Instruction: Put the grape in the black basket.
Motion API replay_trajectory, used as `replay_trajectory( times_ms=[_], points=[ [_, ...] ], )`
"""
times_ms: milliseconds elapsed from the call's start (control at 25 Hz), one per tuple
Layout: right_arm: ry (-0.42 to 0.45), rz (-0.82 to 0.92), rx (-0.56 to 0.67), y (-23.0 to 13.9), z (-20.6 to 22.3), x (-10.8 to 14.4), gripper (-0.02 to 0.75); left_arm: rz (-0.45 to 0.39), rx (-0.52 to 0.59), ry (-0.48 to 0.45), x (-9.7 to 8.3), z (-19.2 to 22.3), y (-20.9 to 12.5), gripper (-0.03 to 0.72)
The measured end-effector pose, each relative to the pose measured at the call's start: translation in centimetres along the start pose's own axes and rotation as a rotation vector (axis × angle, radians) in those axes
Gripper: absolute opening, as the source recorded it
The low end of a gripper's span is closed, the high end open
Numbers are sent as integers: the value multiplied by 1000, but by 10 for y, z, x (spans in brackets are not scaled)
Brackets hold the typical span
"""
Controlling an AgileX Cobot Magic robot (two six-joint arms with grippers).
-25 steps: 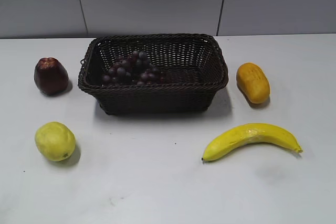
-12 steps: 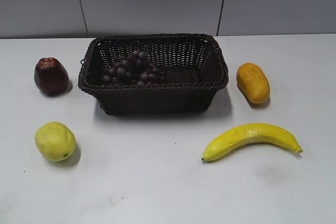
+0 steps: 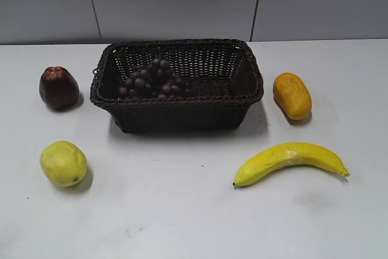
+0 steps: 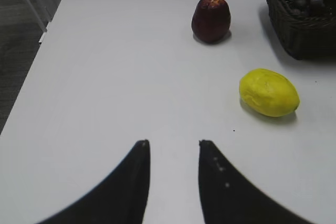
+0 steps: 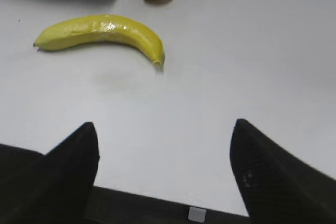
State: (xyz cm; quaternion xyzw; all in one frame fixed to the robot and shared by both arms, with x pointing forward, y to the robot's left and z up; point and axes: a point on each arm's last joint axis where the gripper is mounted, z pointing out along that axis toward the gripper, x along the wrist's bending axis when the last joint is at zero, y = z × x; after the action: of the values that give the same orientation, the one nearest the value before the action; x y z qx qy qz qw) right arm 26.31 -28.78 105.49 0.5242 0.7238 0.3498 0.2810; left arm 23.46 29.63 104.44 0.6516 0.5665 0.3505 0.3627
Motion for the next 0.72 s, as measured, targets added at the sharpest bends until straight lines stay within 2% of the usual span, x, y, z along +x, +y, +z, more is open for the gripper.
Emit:
replay_trajectory(
  times_ms=[280, 400, 720],
  points=[
    [-136, 64, -150, -12, -20, 2, 591, 0, 0, 0, 0, 0, 0, 237],
    [-149, 63, -192, -16, -26, 4, 591, 0, 0, 0, 0, 0, 0, 237],
    [-150, 62, -197, -17, -26, 4, 591, 0, 0, 0, 0, 0, 0, 236]
  ],
)
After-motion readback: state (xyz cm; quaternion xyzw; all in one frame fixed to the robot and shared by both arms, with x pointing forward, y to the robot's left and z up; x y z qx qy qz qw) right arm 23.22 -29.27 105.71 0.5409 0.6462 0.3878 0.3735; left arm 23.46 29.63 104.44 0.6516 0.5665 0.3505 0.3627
